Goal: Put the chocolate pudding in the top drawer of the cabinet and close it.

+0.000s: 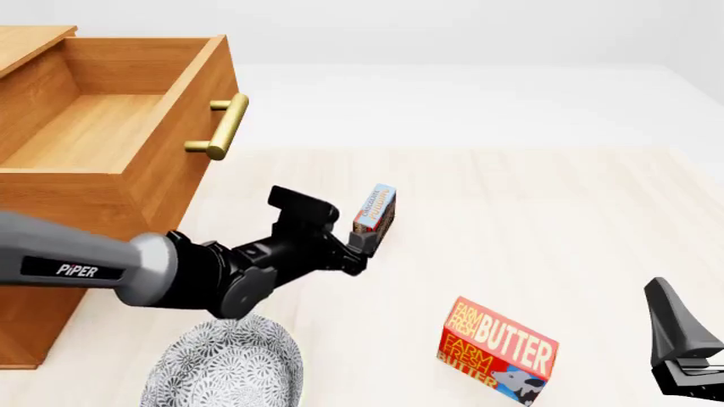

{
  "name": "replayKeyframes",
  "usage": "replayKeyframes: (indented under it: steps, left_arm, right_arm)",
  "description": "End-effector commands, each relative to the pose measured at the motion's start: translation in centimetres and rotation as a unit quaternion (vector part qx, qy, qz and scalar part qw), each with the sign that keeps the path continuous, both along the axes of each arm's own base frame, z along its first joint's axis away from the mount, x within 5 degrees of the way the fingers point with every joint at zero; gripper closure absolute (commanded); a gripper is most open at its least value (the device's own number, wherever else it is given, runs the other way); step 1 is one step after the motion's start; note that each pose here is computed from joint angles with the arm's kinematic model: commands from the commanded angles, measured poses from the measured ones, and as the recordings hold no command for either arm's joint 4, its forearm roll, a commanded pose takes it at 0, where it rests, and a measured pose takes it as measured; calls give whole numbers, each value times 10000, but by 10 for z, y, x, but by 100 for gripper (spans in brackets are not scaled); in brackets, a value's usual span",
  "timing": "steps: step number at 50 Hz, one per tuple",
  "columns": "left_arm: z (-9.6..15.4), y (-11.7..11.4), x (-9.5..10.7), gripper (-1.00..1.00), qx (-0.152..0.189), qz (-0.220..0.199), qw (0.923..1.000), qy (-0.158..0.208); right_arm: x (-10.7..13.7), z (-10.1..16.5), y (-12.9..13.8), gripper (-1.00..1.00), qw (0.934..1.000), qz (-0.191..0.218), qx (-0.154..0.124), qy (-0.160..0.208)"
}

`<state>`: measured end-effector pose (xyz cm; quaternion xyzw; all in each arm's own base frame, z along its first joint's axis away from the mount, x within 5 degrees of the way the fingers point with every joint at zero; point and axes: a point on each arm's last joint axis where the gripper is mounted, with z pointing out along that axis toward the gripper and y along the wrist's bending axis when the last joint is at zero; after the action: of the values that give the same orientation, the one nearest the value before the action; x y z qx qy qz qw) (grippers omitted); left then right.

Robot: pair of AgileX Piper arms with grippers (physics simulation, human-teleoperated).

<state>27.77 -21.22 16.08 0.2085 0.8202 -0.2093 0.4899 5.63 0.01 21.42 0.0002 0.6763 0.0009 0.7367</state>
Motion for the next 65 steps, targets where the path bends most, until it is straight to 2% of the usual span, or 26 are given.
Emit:
replayKeyframes:
  steps: [1, 44, 65]
  left_arm:
    - [-9, 0, 12, -100, -17, 122, 9999, 62]
    - [-20, -17, 44, -100, -44, 247, 9995, 209]
    - [-34, -26, 51, -100, -32, 246, 9992, 325]
  right_arm:
    - [0, 0, 0, -100, 10000, 0, 0, 2]
    - [0, 0, 0, -100, 10000, 0, 0, 0]
    - [0, 0, 0, -100, 10000, 0, -1, 0]
